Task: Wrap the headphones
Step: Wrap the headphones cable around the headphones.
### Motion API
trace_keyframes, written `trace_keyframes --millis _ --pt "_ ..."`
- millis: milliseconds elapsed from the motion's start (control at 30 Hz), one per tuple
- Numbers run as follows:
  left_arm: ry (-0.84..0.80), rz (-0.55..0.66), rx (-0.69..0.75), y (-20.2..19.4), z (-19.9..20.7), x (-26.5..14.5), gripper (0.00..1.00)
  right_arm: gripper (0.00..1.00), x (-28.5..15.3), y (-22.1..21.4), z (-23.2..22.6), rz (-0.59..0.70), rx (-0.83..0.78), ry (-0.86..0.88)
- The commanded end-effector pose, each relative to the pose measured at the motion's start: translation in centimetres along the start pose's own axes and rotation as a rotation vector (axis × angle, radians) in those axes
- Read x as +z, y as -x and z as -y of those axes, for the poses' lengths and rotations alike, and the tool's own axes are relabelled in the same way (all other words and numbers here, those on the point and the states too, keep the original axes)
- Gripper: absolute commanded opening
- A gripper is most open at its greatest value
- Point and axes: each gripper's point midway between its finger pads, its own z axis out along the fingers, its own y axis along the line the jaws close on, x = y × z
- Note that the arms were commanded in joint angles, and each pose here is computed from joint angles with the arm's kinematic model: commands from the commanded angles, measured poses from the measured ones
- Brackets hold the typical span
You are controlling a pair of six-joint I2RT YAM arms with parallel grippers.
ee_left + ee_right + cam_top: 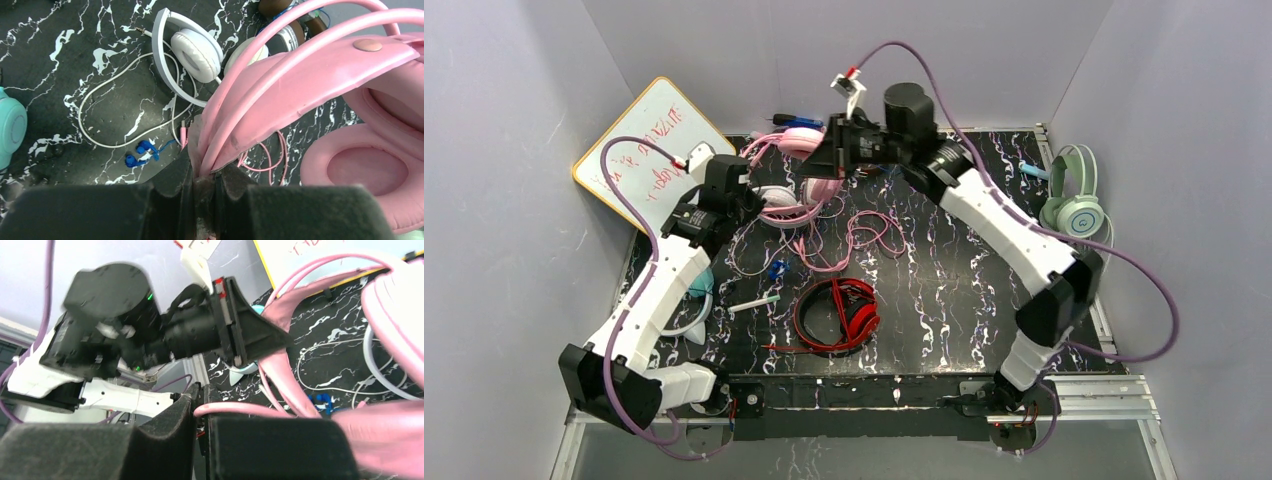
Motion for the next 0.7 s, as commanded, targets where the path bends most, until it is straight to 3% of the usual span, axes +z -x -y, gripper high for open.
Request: trace_keyframes --millis 0,300,667 --pt "-0.092 0.140 0.010 2.4 2.4 -1.8 0.00 0.15 3.0 -0.4 0.6 -0.088 0.052 -0.005" --pt "-0.143 0.074 0.097 -1.6 3.4 -1.7 0.00 0.09 6.0 3.5 -0.1 -0.051 0.030 0.056" --pt "-0.106 0.071 0.104 -3.2 0.0 -2.1 0.00 0.07 1.8 4.9 0.1 0.035 -0.041 -0.047"
